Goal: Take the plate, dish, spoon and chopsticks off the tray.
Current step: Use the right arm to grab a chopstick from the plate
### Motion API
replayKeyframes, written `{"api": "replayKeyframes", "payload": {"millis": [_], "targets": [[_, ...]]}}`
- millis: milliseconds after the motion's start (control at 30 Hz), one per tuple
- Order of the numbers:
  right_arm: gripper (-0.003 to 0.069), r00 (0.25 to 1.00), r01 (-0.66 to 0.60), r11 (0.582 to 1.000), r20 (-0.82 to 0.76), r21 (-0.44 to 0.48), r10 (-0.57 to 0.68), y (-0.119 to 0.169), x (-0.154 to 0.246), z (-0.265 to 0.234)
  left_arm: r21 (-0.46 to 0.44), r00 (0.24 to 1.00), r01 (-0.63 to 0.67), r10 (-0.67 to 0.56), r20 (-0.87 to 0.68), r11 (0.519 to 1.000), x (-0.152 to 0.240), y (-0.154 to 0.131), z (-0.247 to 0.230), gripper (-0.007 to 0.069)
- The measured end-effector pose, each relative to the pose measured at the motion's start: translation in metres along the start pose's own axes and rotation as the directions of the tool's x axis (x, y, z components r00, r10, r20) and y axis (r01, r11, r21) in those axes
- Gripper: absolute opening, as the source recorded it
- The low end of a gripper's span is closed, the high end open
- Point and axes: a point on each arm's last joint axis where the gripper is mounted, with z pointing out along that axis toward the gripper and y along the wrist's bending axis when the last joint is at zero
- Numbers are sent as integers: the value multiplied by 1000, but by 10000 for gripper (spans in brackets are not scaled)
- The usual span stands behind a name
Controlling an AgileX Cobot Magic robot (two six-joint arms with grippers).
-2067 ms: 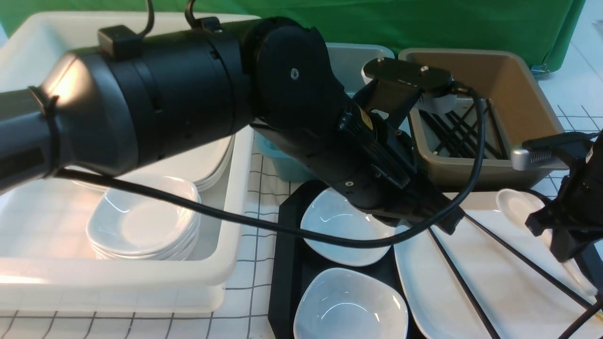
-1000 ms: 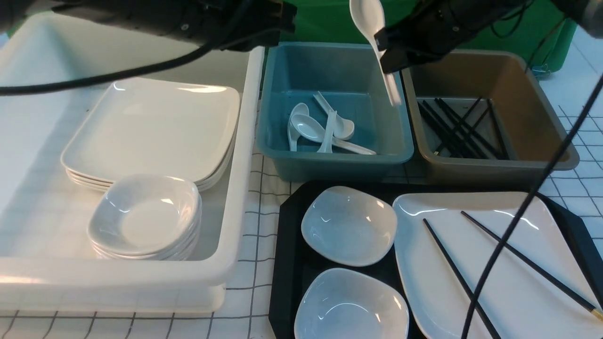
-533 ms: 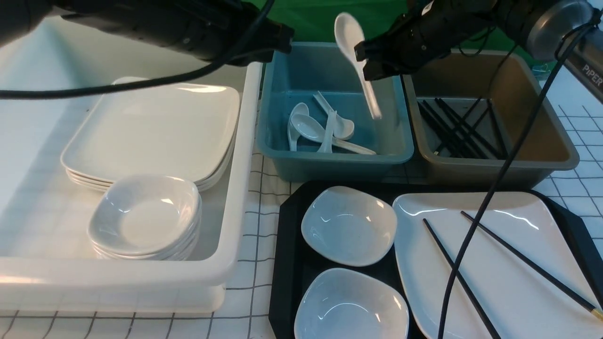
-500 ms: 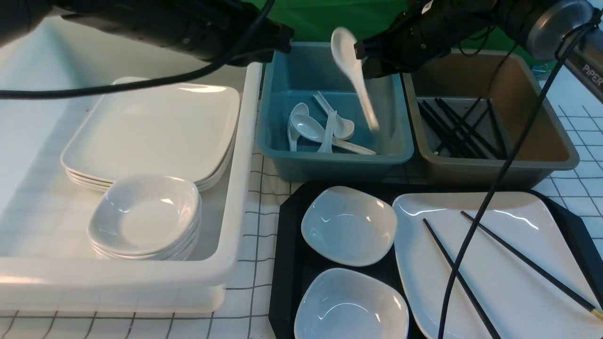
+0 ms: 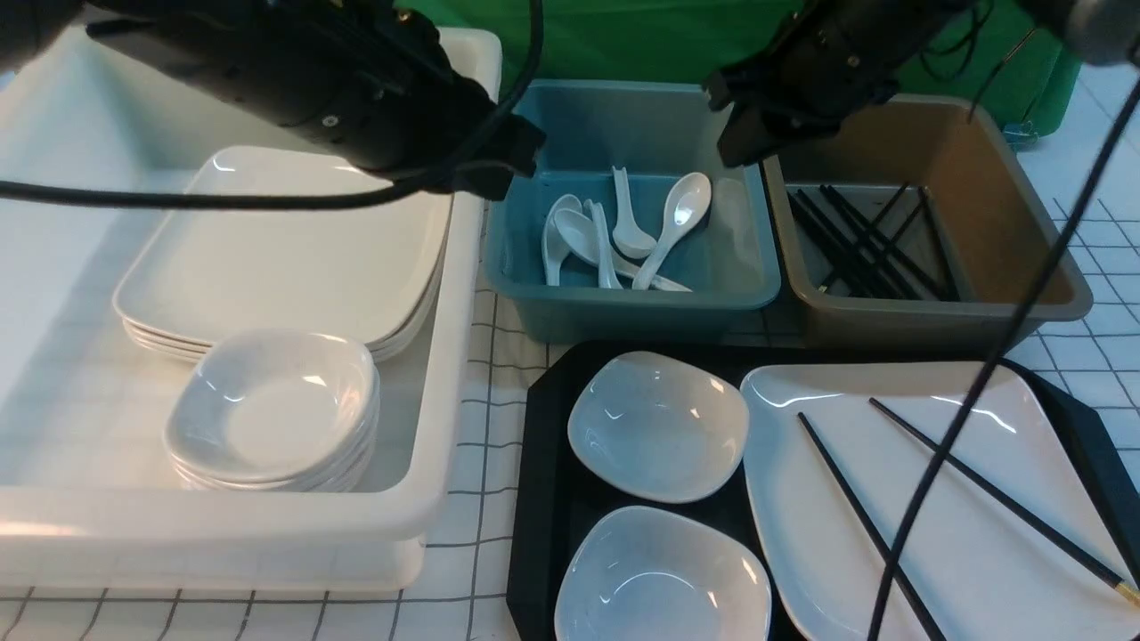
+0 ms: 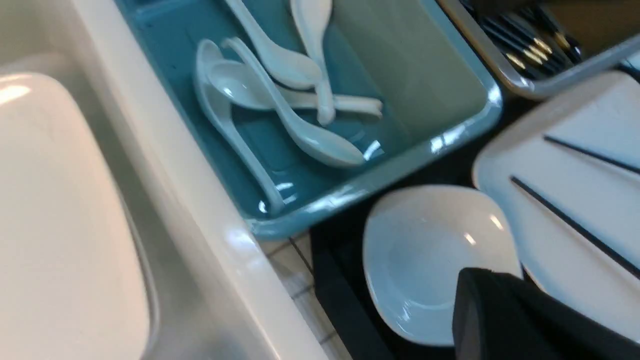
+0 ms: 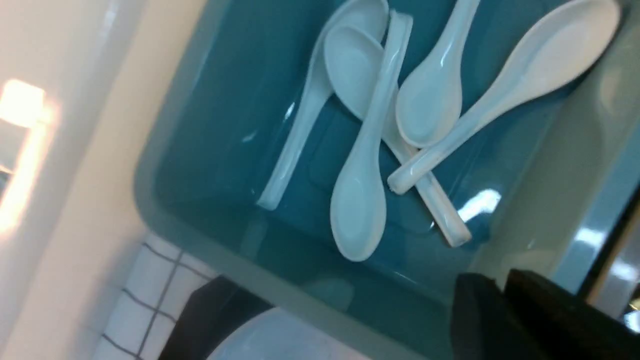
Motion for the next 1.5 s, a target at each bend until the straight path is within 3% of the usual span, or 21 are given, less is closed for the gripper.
{"api": "replayKeyframes", "payload": {"millis": [133, 300, 333, 367, 567, 633, 733, 967, 1100, 1167, 1233, 1300, 1333, 1367, 1400, 1433, 1500], "targets": [[16, 997, 36, 999, 69, 7, -36, 20, 11, -67, 61, 992, -92, 97, -80, 994, 11, -20, -14, -3], [65, 999, 43, 997, -9, 60, -42, 26, 54, -95, 113, 980, -157, 169, -102, 981, 31, -45, -21, -3], [125, 996, 40, 996, -86, 83, -33, 23, 79, -92, 134, 975, -174, 190, -114, 976, 45, -53, -21, -3], [125, 996, 41, 995, -88, 86, -33, 23, 80, -92, 136, 975, -176, 192, -115, 975, 47, -54, -21, -3], [481, 936, -10, 982, -343, 190, 76, 5, 164, -52, 171, 959, -163, 197, -204, 972, 97, -65, -1, -3], [556, 918, -25, 979, -384, 201, 102, 1, 183, -38, 172, 953, -147, 186, -241, 974, 108, -64, 5, -3], [596, 899, -14, 981, -428, 193, 97, 6, 203, -22, 171, 952, -122, 164, -258, 978, 114, -64, 9, -3], [587, 861, 33, 986, -506, 164, 56, 17, 241, 7, 211, 968, -72, 119, -220, 975, 111, -71, 9, -3], [578, 856, 40, 984, -514, 172, 55, 13, 253, 22, 249, 969, -132, 178, -171, 959, 111, -88, 10, -3], [540, 857, 39, 984, -513, 173, 56, 11, 255, 27, 268, 969, -161, 203, -138, 950, 111, -98, 10, -3], [475, 856, 40, 984, -515, 174, 56, 10, 256, 33, 280, 970, -180, 217, -108, 943, 110, -106, 11, -3], [364, 853, 49, 984, -520, 172, 49, 8, 256, 38, 286, 972, -183, 216, -89, 941, 110, -111, 12, -3], [351, 853, 53, 984, -520, 170, 44, 8, 257, 39, 286, 973, -184, 216, -86, 940, 110, -112, 13, -3], [293, 851, 62, 984, -524, 164, 34, 8, 257, 40, 287, 974, -181, 213, -84, 941, 109, -112, 14, -3], [172, 849, 76, 985, -529, 156, 18, 7, 257, 42, 285, 974, -176, 208, -85, 942, 109, -113, 15, -3], [105, 848, 84, 985, -530, 151, 9, 7, 257, 42, 284, 975, -174, 206, -85, 943, 109, -112, 16, -3], [55, 839, 96, 985, -544, 141, -4, 7, 258, 41, 282, 976, -170, 201, -83, 944, 109, -112, 16, -3]]}}
